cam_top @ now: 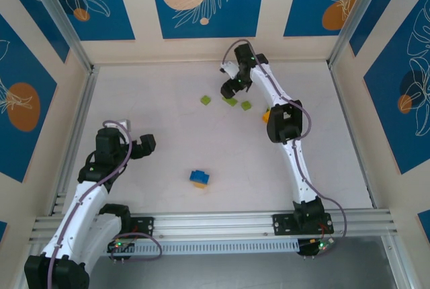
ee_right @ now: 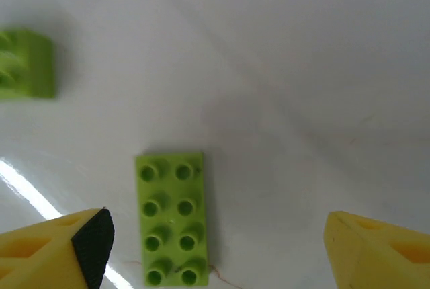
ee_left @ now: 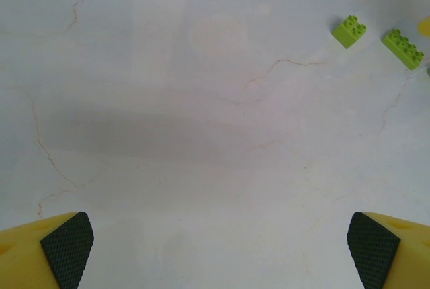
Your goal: Assemble a carrot with lego
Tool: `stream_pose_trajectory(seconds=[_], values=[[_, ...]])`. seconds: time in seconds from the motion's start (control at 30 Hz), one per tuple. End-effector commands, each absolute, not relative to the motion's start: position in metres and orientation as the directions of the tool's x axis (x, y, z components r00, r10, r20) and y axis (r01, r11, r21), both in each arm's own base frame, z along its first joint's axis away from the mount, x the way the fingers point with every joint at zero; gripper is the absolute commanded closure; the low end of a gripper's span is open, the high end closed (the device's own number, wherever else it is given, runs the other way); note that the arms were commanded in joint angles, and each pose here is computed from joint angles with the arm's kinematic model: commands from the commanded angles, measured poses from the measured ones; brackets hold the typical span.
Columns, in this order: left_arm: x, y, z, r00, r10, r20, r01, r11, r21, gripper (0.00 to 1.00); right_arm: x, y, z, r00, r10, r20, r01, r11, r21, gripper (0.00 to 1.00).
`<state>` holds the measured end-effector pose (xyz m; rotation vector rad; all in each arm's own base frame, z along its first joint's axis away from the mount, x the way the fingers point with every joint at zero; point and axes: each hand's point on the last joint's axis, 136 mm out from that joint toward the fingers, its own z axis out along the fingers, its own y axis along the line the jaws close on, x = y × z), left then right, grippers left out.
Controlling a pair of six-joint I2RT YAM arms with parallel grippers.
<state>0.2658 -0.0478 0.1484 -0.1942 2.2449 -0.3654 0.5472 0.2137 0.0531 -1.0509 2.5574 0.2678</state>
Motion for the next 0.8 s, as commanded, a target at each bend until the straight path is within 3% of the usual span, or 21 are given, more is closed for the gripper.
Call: stream_pose_trajectory(seconds=[0.0, 0.43, 0.53, 0.77], values=[[0.269, -0.046, 0.149, -0.629, -0.263, -0.731, -0.008, 0.943, -0.333, 0.00, 0.537, 0.229, 0.077, -0.603, -0.662, -0.445, -0.762, 0.643, 0.076, 0.17], [0.271, -0.045, 0.148, -0.631, -0.265, -0.729, -0.014, 0.944, -0.331, 0.00, 0.519, 0.229, 0.037, -0.597, -0.714, -0.366, -0.789, 0.604, 0.108, 0.23], [0.271, -0.045, 0.148, -0.631, -0.265, -0.729, -0.014, 0.943, -0.331, 0.00, 0.516, 0.229, 0.027, -0.592, -0.732, -0.337, -0.795, 0.599, 0.094, 0.30], [0.272, -0.045, 0.147, -0.631, -0.266, -0.728, -0.012, 0.942, -0.334, 0.00, 0.507, 0.237, 0.020, -0.581, -0.750, -0.315, -0.806, 0.583, 0.099, 0.55]])
